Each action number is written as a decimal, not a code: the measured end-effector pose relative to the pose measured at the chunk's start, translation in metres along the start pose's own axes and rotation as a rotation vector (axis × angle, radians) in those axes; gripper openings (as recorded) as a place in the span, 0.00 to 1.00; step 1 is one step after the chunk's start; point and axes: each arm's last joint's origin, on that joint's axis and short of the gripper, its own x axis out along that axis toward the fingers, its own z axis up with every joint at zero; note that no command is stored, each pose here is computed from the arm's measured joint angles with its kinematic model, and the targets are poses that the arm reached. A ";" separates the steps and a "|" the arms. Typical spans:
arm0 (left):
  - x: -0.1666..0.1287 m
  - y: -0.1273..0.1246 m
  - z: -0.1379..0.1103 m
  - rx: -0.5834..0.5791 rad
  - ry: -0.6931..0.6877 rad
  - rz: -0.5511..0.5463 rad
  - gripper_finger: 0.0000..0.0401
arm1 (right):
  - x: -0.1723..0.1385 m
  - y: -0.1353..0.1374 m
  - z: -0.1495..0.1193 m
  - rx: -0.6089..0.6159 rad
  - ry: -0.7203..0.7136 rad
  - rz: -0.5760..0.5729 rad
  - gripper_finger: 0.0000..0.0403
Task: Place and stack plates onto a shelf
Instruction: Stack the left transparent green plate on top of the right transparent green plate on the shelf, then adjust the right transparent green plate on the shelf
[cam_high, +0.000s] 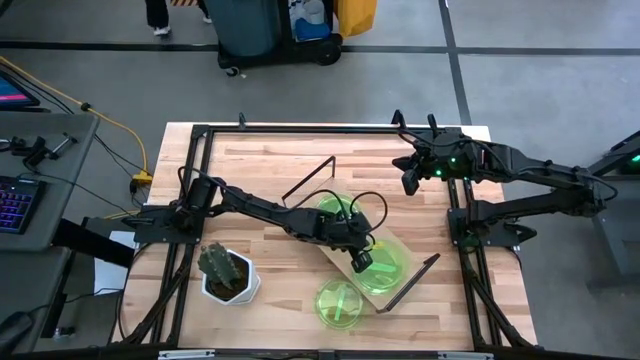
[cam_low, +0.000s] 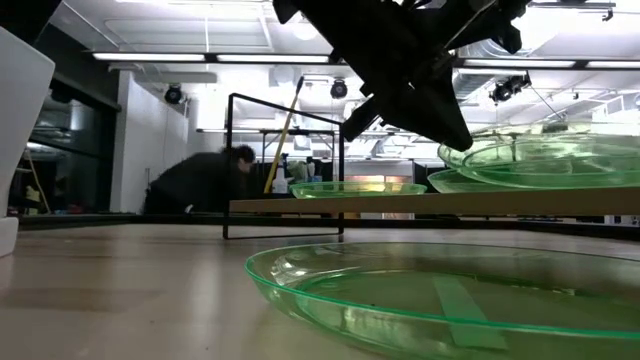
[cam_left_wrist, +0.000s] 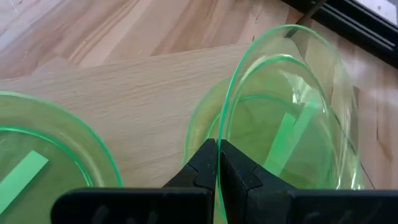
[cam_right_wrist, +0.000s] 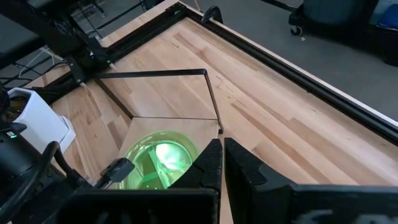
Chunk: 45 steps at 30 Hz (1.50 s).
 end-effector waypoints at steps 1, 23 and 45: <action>0.000 0.000 0.000 0.001 -0.001 0.000 0.00 | 0.000 0.000 0.000 0.000 0.000 0.000 0.00; -0.011 0.003 0.009 0.039 0.032 -0.054 0.35 | 0.000 0.000 0.000 0.005 0.001 0.000 0.00; -0.195 0.022 0.059 0.113 -0.472 -0.277 0.36 | 0.068 0.026 -0.124 0.322 0.925 0.410 0.00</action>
